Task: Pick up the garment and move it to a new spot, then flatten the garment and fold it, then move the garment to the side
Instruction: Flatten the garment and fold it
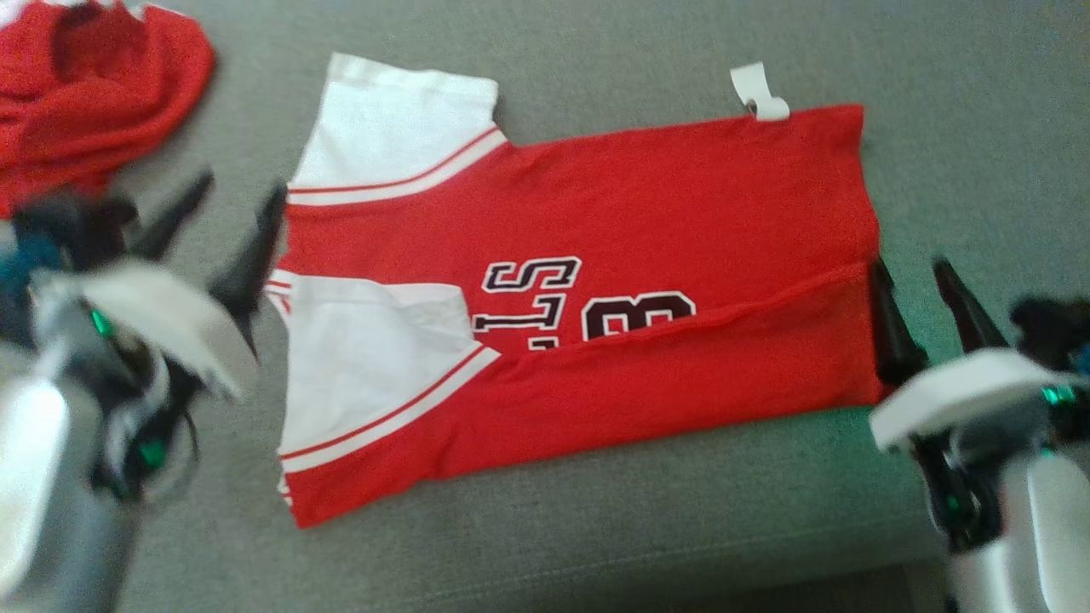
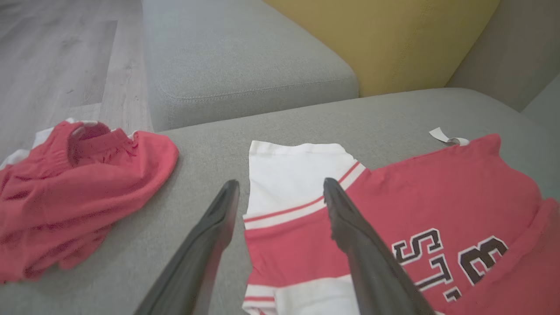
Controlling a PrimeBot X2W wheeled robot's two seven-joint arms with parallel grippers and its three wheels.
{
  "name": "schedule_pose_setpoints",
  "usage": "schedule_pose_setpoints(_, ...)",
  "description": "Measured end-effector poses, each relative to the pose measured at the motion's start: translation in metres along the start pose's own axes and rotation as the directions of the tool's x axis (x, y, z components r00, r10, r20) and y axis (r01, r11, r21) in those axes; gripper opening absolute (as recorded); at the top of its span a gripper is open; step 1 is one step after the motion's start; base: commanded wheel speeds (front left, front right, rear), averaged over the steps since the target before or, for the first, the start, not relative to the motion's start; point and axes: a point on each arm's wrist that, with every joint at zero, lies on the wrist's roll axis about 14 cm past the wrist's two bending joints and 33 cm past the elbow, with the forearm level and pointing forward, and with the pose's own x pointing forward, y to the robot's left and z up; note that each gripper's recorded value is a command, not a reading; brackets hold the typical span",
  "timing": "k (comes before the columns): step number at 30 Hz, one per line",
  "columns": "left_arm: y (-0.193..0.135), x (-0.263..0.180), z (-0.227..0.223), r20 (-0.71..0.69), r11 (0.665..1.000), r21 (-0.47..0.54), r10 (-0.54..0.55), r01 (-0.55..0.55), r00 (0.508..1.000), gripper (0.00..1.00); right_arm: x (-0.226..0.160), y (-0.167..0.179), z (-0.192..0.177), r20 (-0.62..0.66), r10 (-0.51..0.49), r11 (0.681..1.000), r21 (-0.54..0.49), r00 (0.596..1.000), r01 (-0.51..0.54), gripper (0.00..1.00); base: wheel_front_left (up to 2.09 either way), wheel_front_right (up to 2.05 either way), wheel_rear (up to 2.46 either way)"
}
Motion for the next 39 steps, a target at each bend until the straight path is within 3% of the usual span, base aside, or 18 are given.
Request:
schedule_pose_setpoints(6,0.010,0.067,0.020,-0.082,0.995,0.059,-0.072,0.077,0.994,1.00,0.030,0.023,0.023,0.052,0.067,0.997,-0.039,0.996,-0.065,1.00,0.00,0.00,0.00)
schedule_pose_setpoints(18,0.024,0.152,-0.039,-0.324,0.995,0.032,-0.082,0.097,0.943,1.00,0.058,0.022,0.018,0.037,0.071,0.994,-0.089,0.997,-0.067,1.00,0.00,0.00,0.00)
schedule_pose_setpoints(33,0.027,0.192,-0.071,-0.448,0.992,0.073,-0.060,0.103,0.892,1.00,0.064,0.012,0.019,0.040,0.047,0.991,-0.124,0.998,-0.042,1.00,0.00,0.00,0.00)
schedule_pose_setpoints(34,0.027,0.193,-0.071,-0.449,0.992,0.074,-0.062,0.106,0.892,0.91,0.064,0.012,0.019,0.040,0.046,0.991,-0.125,0.998,-0.041,1.00,0.00,0.00,0.00)
schedule_pose_setpoints(35,0.026,0.193,-0.072,-0.453,0.991,0.075,-0.062,0.107,0.889,0.71,0.065,0.011,0.020,0.041,0.046,0.991,-0.128,0.998,-0.041,1.00,0.00,0.00,0.00)
schedule_pose_setpoints(36,0.026,0.193,-0.072,-0.457,0.991,0.077,-0.061,0.108,0.887,0.39,0.066,0.012,0.021,0.043,0.047,0.990,-0.136,0.998,-0.041,1.00,0.00,0.00,0.00)
schedule_pose_setpoints(37,0.026,0.193,-0.072,-0.459,0.990,0.082,-0.062,0.111,0.886,0.13,0.068,0.013,0.023,0.046,0.049,0.988,-0.148,0.998,-0.042,1.00,0.00,0.00,0.00)
schedule_pose_setpoints(38,0.025,0.193,-0.071,-0.463,0.989,0.088,-0.064,0.118,0.884,0.00,0.070,0.014,0.025,0.045,0.052,0.986,-0.158,0.998,-0.044,1.00,0.00,0.00,0.00)
schedule_pose_setpoints(39,0.024,0.192,-0.070,-0.466,0.988,0.093,-0.067,0.124,0.882,0.00,0.072,0.016,0.027,0.042,0.056,0.985,-0.167,0.998,-0.049,1.00,0.00,0.00,0.00)
